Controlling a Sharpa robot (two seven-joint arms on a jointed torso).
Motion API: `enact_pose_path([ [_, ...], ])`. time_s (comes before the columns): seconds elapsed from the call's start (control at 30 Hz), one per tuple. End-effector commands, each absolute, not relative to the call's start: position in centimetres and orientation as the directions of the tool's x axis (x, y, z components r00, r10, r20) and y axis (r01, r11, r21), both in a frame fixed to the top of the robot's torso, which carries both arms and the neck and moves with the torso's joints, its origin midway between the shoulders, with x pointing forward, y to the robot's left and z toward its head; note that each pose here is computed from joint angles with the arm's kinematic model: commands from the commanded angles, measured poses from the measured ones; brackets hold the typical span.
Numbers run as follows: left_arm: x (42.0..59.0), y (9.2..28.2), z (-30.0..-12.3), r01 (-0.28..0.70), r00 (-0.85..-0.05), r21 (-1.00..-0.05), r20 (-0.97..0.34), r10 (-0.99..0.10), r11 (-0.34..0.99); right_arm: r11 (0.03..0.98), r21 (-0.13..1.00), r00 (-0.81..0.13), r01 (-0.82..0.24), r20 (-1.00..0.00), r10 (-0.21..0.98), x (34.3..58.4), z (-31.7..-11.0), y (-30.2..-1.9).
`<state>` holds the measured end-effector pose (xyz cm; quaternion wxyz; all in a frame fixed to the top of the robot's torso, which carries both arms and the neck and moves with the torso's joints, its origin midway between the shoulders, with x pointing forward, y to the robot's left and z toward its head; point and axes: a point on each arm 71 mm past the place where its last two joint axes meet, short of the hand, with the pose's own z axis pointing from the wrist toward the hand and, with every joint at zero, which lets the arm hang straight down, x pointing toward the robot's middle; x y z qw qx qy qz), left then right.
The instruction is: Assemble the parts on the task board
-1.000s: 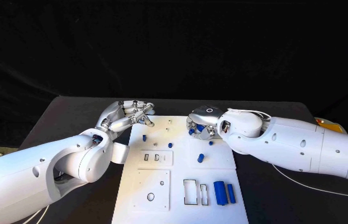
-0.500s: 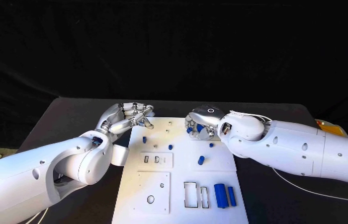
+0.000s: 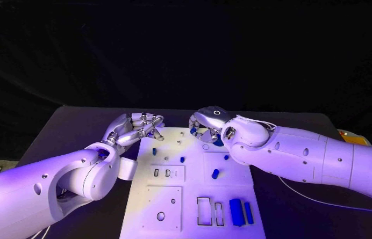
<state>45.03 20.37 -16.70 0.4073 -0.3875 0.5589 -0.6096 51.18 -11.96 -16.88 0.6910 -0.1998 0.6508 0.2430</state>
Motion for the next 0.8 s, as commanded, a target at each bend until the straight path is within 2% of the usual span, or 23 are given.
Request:
enact_pose_path([
  [0.03,45.0,20.1,-16.5,0.059,-0.385,-0.996,0.034,-0.922,-0.061,0.821,0.061,0.064,-0.568,-0.991,0.118,51.6,-16.6,-11.6],
  [0.33,45.1,19.9,-16.4,0.058,-0.387,-0.996,0.037,-0.921,-0.064,0.819,0.078,0.064,-0.568,-0.988,0.138,52.0,-16.8,-9.9],
  [0.8,45.2,19.8,-16.3,0.059,-0.392,-0.996,0.039,-0.919,-0.068,0.81,0.101,0.029,-0.578,-0.989,0.144,51.9,-17.4,-9.2],
])
